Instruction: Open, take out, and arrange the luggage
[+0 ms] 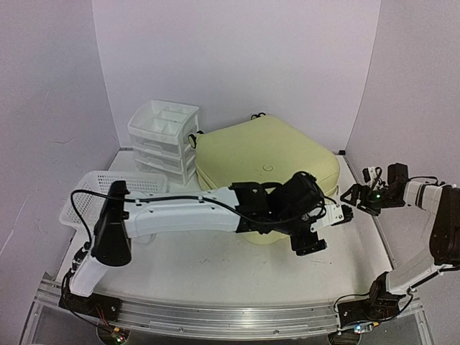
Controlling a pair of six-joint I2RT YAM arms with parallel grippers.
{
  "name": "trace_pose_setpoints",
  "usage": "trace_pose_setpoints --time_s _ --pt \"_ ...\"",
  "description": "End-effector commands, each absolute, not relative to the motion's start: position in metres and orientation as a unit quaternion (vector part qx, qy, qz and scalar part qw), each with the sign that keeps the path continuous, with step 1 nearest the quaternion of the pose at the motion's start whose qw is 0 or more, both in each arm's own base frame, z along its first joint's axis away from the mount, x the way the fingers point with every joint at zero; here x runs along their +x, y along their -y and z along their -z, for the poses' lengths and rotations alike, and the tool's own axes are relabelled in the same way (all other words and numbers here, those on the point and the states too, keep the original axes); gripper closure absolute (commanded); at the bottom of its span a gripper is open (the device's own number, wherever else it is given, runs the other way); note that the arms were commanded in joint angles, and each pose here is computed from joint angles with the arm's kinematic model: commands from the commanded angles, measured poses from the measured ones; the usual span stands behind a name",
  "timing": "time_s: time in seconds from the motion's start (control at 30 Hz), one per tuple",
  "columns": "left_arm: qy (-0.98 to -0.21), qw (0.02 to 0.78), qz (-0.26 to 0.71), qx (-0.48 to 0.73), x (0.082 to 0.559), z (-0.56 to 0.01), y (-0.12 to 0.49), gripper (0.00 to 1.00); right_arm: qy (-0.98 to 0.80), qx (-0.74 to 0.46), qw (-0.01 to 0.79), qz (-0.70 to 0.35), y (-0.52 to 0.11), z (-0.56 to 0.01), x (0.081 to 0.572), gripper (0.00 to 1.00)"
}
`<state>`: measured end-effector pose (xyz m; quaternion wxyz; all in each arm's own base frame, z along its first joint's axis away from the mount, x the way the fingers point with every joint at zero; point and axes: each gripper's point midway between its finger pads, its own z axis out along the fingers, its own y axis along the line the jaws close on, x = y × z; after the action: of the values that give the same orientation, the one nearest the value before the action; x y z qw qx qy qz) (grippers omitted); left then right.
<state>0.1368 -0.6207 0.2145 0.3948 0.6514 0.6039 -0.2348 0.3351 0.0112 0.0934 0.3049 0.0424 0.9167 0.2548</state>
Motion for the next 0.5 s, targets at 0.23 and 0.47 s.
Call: trace_pose_setpoints --time_s 0.23,0.47 --pt "-0.589 0.467 0.078 0.656 0.197 -0.145 0.664 0.21 -0.901 0.158 0.365 -0.175 0.029 -0.128 0.348 0.02" --pt "-0.593 0.523 0.011 0.612 0.231 -0.131 0.670 0.13 -0.896 0.150 0.374 -0.186 0.023 -0.135 0.342 0.02"
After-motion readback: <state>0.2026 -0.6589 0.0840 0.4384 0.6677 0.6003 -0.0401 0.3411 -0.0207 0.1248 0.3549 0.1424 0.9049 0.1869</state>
